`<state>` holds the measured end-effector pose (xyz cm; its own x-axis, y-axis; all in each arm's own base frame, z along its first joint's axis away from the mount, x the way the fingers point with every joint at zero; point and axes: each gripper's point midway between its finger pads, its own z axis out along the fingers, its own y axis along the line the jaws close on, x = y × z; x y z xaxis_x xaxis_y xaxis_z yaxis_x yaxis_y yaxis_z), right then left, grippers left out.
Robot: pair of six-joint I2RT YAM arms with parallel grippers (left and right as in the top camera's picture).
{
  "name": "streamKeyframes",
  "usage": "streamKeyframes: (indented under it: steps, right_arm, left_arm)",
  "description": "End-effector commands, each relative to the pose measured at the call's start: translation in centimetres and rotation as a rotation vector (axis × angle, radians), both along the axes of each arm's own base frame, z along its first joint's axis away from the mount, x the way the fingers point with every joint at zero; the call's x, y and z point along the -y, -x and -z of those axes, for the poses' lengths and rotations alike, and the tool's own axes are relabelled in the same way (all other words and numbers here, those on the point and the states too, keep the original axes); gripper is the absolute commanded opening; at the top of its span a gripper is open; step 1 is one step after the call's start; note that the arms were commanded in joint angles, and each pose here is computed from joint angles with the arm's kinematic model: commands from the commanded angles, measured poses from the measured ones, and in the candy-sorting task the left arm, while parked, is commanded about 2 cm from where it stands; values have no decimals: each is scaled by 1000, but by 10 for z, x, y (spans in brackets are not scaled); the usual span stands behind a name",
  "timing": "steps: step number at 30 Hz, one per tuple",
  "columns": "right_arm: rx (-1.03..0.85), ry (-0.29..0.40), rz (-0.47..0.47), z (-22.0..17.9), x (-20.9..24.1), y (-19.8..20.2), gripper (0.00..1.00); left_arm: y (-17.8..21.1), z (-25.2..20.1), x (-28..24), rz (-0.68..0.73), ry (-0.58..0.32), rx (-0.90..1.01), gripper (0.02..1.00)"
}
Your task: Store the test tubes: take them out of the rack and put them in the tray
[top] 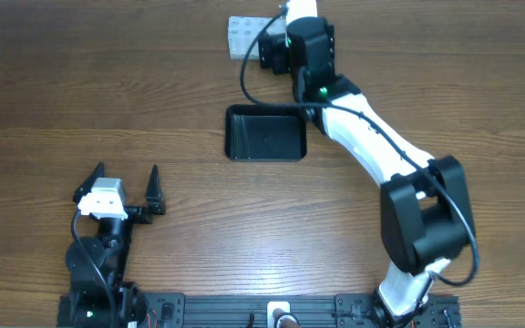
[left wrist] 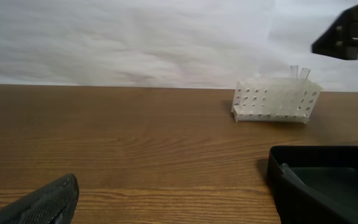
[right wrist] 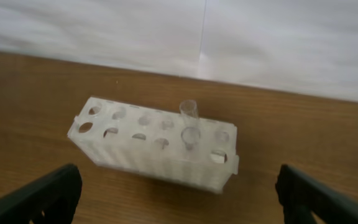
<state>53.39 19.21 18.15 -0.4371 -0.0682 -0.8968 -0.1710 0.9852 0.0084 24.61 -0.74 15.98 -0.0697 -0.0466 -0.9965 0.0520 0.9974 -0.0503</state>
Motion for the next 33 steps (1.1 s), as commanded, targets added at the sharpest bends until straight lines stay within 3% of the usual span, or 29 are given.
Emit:
streamKeyframes:
  steps: [1, 9, 22, 33]
  right_arm:
    - [-19, -52, 133, 6, 0, -26, 993]
    - [-65, -51, 144, 30, -9, -46, 991]
    - [-41, -49, 143, 36, -10, -57, 991]
    - [-39, 19, 135, 49, -6, -62, 991]
  left_arm:
    - [0, 1, 2, 13, -13, 2, 1000]
    - [0, 1, 2, 13, -13, 2, 1000]
    - [0, 1, 2, 13, -13, 2, 1000]
    - [0, 1, 2, 13, -13, 2, 1000]
